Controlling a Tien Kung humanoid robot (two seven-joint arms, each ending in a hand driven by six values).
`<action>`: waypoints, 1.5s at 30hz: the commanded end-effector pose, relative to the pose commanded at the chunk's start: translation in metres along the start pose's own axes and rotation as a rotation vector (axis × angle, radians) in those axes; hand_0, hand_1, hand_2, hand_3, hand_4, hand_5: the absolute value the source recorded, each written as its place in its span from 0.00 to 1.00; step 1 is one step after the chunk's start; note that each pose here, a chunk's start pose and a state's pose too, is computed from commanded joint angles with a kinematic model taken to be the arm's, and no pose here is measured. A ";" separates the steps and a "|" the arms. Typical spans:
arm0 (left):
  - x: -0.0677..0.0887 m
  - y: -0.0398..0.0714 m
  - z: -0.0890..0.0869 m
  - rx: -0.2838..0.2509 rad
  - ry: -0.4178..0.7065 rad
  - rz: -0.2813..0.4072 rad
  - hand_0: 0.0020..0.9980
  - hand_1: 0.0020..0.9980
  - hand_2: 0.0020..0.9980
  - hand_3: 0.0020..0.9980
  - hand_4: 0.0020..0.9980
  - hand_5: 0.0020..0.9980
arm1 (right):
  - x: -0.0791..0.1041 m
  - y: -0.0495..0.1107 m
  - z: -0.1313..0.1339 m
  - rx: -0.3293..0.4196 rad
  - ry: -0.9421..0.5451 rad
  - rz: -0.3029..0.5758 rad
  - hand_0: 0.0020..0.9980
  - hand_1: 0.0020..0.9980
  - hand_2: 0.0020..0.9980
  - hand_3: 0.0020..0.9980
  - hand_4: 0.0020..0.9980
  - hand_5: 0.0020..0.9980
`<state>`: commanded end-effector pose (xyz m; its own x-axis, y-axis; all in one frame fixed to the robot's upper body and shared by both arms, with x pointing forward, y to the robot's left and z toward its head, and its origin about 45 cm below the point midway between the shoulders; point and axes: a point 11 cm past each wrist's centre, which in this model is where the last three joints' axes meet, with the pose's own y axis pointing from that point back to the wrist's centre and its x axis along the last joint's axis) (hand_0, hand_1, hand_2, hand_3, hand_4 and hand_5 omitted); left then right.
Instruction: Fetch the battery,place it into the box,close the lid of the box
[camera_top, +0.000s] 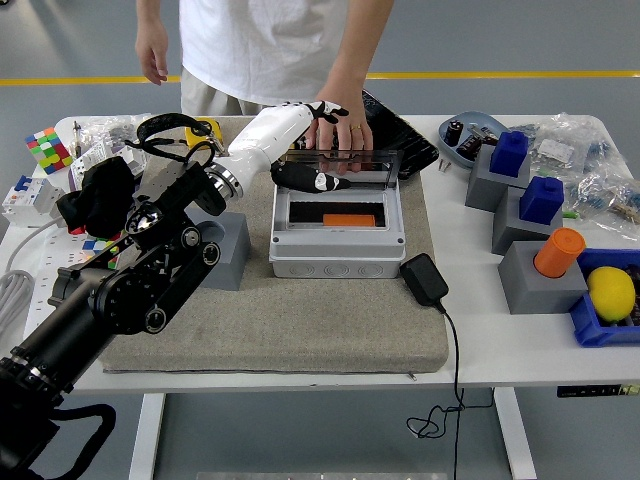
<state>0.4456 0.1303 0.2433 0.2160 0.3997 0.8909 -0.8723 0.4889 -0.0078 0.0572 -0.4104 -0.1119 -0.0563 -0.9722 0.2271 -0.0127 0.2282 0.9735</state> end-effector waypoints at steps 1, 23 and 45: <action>-0.005 0.001 0.000 0.016 0.015 -0.024 0.78 0.82 0.81 0.86 1.00 0.42 | 0.000 0.000 0.000 0.000 0.001 0.000 0.75 0.71 0.72 0.72 1.00 0.56; -0.048 0.037 0.030 0.000 0.142 -0.175 0.44 0.63 0.59 0.72 1.00 0.50 | 0.002 0.000 0.002 0.000 -0.006 0.002 0.75 0.71 0.72 0.72 1.00 0.56; -0.005 0.086 0.019 -0.130 0.571 0.189 0.50 0.67 0.64 0.73 1.00 0.51 | 0.007 0.000 0.002 0.007 -0.023 0.008 0.75 0.71 0.72 0.72 1.00 0.56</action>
<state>0.3606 0.1552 0.2467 0.2946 0.8233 0.4851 -0.8654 0.4451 -0.2299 0.0545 -0.4168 -0.1104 -0.0792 -0.9690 0.2339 -0.0187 0.2360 0.9716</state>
